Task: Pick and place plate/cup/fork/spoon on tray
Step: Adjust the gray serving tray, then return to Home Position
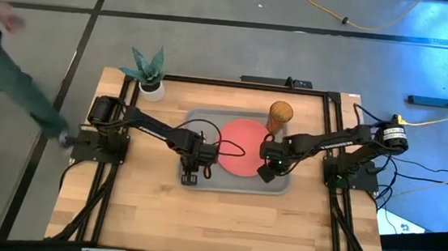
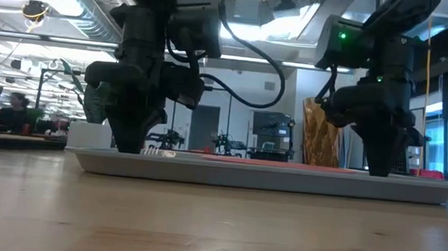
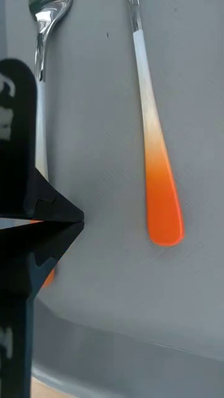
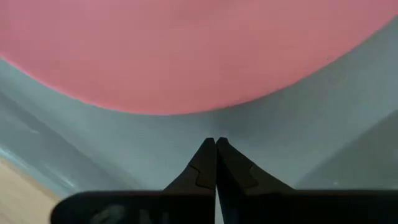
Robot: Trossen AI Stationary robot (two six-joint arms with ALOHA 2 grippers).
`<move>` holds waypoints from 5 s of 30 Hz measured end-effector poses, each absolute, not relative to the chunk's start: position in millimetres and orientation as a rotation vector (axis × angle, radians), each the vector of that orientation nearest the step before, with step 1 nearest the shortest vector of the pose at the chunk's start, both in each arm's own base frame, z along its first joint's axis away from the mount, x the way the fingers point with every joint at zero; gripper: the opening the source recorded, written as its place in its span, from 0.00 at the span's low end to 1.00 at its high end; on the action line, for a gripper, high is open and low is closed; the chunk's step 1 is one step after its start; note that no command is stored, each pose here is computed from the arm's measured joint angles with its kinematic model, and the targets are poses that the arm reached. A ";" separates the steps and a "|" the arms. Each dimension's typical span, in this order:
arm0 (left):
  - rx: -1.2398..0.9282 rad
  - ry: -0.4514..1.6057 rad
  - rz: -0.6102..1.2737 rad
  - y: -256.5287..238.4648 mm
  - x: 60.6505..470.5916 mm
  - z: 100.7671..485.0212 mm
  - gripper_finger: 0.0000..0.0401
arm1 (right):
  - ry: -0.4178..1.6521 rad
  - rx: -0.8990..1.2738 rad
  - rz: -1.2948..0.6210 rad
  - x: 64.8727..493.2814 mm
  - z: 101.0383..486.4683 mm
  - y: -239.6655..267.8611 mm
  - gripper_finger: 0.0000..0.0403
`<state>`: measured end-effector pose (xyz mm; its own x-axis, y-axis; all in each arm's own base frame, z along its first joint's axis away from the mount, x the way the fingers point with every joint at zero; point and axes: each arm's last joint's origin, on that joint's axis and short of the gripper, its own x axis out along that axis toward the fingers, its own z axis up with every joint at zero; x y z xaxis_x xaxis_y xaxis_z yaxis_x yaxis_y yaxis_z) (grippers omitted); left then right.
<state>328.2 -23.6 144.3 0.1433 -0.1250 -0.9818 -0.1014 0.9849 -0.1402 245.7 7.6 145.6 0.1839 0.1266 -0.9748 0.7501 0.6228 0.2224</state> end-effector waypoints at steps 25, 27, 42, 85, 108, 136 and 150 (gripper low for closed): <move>-0.216 1.479 -0.065 -36.7 316.4 133.4 0.00 | 1.361 0.853 -0.388 258.0 131.8 17.2 0.00; -0.217 1.485 -0.077 -39.1 315.9 132.8 0.00 | 1.361 0.852 -0.374 258.5 131.8 21.1 0.00; -0.174 1.500 -0.092 -40.4 313.9 132.1 0.00 | 1.341 0.897 -0.288 265.5 128.3 46.0 0.00; -0.176 1.125 -0.024 -25.0 263.0 256.1 0.00 | 1.047 0.656 -0.158 257.2 250.0 40.3 0.00; -0.145 0.354 0.186 3.4 81.5 374.5 0.00 | 0.384 0.256 -0.192 77.6 379.1 -0.8 0.00; -0.214 0.046 0.318 9.4 -1.9 301.6 0.00 | 0.080 0.360 -0.245 -16.6 307.6 -9.2 0.00; -0.108 -0.114 0.163 4.3 54.2 265.3 0.00 | -0.118 0.234 -0.026 46.6 276.6 -0.1 0.00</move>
<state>54.2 4.3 265.3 0.9803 0.1677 0.1041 -0.1554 0.9810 -0.1166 46.6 -0.1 276.6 0.9927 -0.0395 0.1140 0.0119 0.9724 0.2332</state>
